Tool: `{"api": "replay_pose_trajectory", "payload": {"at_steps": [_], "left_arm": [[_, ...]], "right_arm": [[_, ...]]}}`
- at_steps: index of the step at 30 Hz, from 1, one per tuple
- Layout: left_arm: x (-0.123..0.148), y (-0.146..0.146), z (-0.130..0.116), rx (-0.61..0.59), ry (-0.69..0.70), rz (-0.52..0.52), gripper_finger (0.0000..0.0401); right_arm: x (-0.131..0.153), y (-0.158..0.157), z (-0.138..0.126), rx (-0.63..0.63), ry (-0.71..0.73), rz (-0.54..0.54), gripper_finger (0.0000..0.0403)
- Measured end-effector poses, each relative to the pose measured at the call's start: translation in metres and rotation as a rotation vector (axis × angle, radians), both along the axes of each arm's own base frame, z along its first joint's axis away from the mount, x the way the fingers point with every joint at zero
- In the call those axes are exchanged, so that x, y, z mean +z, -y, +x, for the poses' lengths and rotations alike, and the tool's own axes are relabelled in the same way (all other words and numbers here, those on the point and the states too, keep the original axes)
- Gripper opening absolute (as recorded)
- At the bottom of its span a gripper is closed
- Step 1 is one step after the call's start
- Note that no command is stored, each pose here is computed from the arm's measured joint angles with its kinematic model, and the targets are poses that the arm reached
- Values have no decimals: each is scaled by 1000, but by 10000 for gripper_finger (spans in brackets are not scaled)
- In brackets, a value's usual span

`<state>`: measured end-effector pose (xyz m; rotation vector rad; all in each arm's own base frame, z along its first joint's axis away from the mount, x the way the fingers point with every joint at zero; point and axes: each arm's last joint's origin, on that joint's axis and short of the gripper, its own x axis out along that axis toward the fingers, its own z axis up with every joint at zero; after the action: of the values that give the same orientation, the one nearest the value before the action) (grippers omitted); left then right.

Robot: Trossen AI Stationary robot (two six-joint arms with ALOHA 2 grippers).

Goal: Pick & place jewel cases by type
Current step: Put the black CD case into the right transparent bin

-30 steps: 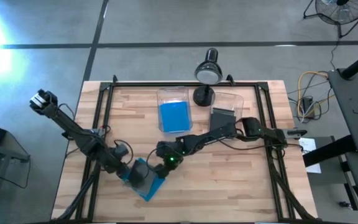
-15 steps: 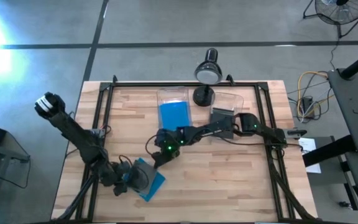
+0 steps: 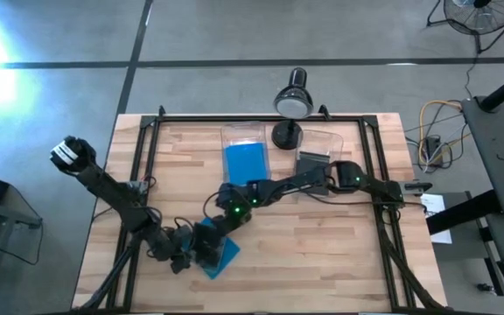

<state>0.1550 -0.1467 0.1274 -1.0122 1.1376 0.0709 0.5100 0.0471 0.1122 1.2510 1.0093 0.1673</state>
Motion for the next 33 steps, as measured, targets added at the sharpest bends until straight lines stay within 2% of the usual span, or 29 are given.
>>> {"api": "replay_pose_trajectory", "payload": {"at_steps": [4, 8, 14, 23, 25, 30, 33], "left_arm": [[0, -7, 6, 2, 9, 13, 155], [-1, -11, 9, 26, 38, 61, 155], [-1, -15, 11, 26, 45, 76, 155], [9, -20, 4, -28, 55, 97, 155], [10, -25, -3, -25, 29, 124, 155], [17, -37, -10, 47, 49, 229, 156], [21, -39, -10, 88, 84, 255, 156]], "right_arm": [[6, 0, 4, 14, 31, -3, 234], [16, 4, 5, 43, 58, 11, 207], [26, 6, 0, 108, 44, 52, 131], [53, 21, -17, 180, -4, 34, 18], [65, 30, -21, 182, 10, 11, 15], [91, 52, -30, 141, 39, -38, 14], [105, 62, -36, 104, 47, -81, 14]]}}
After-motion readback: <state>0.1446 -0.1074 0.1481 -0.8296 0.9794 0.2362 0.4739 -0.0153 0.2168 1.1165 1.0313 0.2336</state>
